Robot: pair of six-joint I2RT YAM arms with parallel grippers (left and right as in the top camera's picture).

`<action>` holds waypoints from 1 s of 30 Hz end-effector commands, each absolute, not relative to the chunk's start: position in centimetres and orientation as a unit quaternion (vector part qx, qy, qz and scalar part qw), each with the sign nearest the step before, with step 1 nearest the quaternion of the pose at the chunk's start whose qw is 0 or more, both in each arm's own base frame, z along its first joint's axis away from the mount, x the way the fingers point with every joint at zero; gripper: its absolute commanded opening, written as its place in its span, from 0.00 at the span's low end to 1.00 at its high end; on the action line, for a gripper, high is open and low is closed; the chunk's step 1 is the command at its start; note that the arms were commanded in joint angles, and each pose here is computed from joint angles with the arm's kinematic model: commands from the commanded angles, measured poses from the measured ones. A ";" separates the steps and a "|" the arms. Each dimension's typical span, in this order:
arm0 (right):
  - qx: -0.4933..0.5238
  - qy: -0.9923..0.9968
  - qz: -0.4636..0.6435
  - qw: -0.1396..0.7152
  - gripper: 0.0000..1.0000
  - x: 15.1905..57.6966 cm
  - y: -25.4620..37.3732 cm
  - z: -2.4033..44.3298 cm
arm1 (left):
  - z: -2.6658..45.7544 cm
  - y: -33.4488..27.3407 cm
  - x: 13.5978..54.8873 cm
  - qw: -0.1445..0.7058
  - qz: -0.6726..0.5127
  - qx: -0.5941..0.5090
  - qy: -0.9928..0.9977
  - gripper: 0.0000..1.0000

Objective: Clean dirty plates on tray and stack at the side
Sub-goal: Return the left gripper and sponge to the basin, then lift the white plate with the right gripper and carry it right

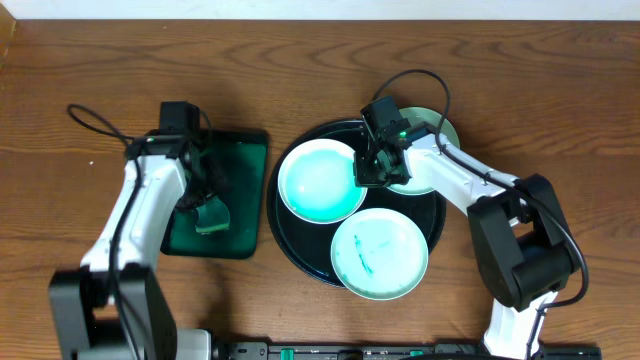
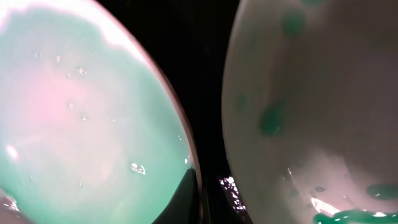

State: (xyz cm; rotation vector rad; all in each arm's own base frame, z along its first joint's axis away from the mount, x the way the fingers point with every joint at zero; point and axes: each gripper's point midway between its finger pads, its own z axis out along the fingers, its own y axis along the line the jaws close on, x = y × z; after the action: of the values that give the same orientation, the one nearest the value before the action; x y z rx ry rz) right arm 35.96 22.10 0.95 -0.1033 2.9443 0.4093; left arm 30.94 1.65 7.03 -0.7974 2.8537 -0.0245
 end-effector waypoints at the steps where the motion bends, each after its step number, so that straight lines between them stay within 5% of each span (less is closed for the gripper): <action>1: -0.080 0.974 0.098 0.185 0.01 38.6 21.4 6.2 | 10.7 1.2 31.5 0.141 -0.040 -0.259 0.955 0.65; 16: -0.129 0.919 0.103 0.359 0.01 40.9 23.0 17.5 | 13.8 1.2 29.9 0.171 -0.044 -0.258 0.950 0.79; 30: -0.175 0.825 0.136 0.520 0.01 41.9 34.8 21.9 | 13.7 1.1 29.8 0.169 -0.044 -0.258 0.950 0.79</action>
State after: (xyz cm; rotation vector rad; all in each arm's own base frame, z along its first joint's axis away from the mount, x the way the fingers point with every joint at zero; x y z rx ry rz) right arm 41.48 33.18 22.59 -0.3902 2.0194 0.4084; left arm 29.51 0.92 13.23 -0.7300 2.7148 -0.1267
